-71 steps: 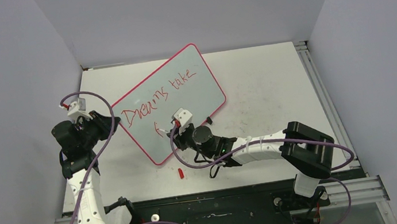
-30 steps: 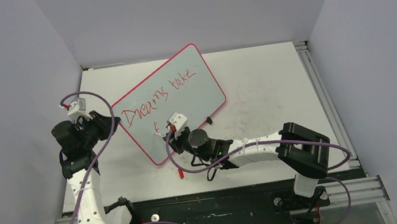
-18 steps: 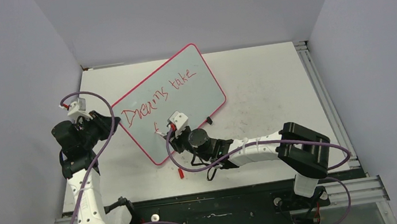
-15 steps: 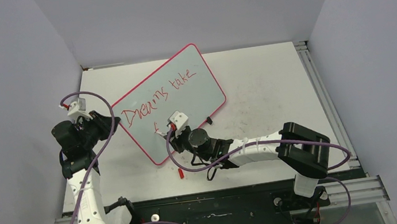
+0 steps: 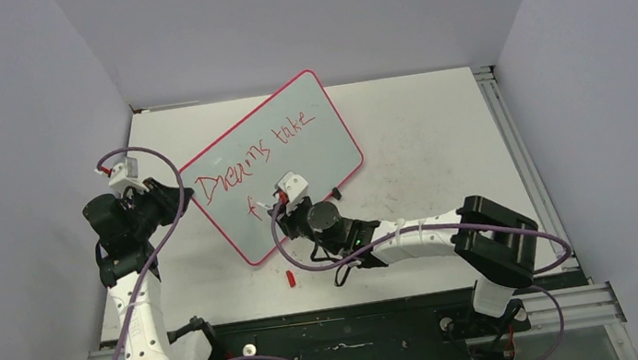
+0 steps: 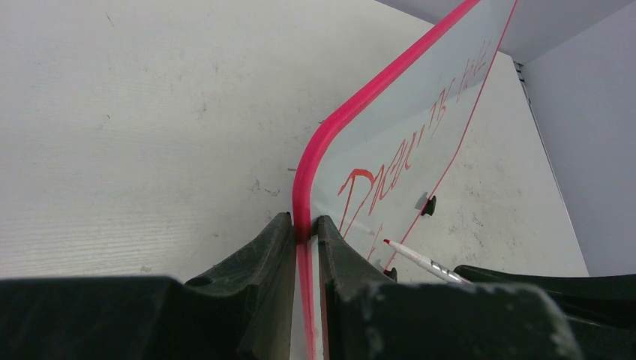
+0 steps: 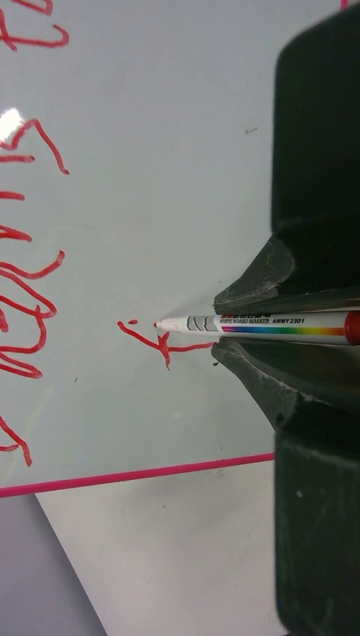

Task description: Write a sentence on the whiteboard

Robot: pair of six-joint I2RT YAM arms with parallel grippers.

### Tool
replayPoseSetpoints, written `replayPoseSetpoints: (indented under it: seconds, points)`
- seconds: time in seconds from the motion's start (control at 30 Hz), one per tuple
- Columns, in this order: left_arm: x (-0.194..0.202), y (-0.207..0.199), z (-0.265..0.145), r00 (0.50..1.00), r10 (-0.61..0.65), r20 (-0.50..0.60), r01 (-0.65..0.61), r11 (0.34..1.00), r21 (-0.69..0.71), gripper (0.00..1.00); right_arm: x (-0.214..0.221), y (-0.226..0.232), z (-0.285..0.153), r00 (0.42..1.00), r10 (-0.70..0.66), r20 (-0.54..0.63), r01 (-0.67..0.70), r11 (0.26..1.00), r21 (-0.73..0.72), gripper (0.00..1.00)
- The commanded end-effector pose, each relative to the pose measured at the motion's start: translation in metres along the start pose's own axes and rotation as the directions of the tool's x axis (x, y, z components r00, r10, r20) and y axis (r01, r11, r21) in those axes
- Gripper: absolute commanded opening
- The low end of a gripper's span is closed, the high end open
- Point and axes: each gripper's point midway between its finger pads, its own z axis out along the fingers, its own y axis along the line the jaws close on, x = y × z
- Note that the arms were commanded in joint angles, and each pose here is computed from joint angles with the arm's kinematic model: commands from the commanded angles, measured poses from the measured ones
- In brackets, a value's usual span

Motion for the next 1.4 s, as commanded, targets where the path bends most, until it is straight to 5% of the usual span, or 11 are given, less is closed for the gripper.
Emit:
replayPoseSetpoints:
  seconds: [0.0, 1.37]
  points:
    - [-0.008, -0.012, -0.001, 0.999, 0.037, 0.027, -0.038, 0.998, 0.047, 0.13, -0.063, -0.012, -0.021, 0.989, 0.015, 0.148, -0.017, 1.0, 0.015, 0.05]
    - [-0.007, -0.012, 0.001, 0.999, 0.031, 0.02, -0.032, 0.998, 0.057, 0.13, -0.047, -0.018, 0.018, 0.995, 0.029, 0.094, -0.024, 0.998, -0.056, 0.05]
